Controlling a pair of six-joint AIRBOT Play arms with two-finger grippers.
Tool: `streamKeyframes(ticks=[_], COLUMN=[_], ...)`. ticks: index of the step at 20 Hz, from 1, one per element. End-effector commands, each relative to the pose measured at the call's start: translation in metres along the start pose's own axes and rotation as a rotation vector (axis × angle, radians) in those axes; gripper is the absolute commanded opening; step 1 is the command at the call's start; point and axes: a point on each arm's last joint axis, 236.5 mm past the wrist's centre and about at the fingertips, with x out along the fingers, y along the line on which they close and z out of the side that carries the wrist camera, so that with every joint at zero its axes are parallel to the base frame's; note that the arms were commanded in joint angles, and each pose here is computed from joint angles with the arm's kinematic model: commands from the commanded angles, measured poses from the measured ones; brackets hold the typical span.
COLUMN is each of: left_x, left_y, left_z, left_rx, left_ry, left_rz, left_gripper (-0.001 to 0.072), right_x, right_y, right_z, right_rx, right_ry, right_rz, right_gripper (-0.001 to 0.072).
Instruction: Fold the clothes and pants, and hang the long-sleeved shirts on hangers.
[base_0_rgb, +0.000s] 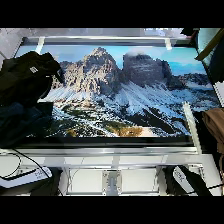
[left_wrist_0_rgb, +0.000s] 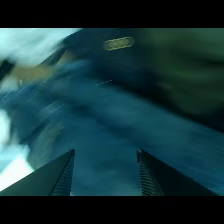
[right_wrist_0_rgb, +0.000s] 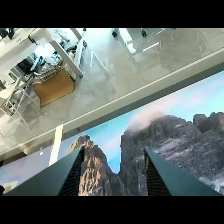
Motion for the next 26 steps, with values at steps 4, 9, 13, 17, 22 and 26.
streamKeyframes(ticks=[4,9,13,17,22,26], left_x=[0.058,0.110,0.146,0.182,0.209,0.224], left_y=[0.141,0.165,0.156,0.131,0.097,0.076], left_z=[-0.070,-0.109,-0.106,-0.119,-0.106,-0.102], left_rx=[-0.783,-1.133,-1.177,-1.214,-1.187,-1.199], left_ry=[0.105,0.172,0.124,0.168,0.122,0.135], left_rz=[-0.188,-0.351,-0.494,-0.586,-0.708,-0.721], left_gripper=[0.0718,0.0719,0.0720,0.0720,0.0720,0.0703], right_x=[-0.005,-0.009,-0.010,-0.006,-0.008,-0.009], right_y=[0.004,0.047,0.090,0.125,0.154,0.158], right_z=[-0.058,-0.059,-0.076,-0.077,-0.082,-0.085], right_rx=[0.006,0.098,0.090,0.079,0.073,0.072], right_ry=[0.247,0.262,0.309,0.275,0.268,0.276], right_rz=[0.021,0.186,0.303,0.378,0.448,0.459], right_gripper=[0.0419,0.0419,0.0418,0.0417,0.0417,0.0417])
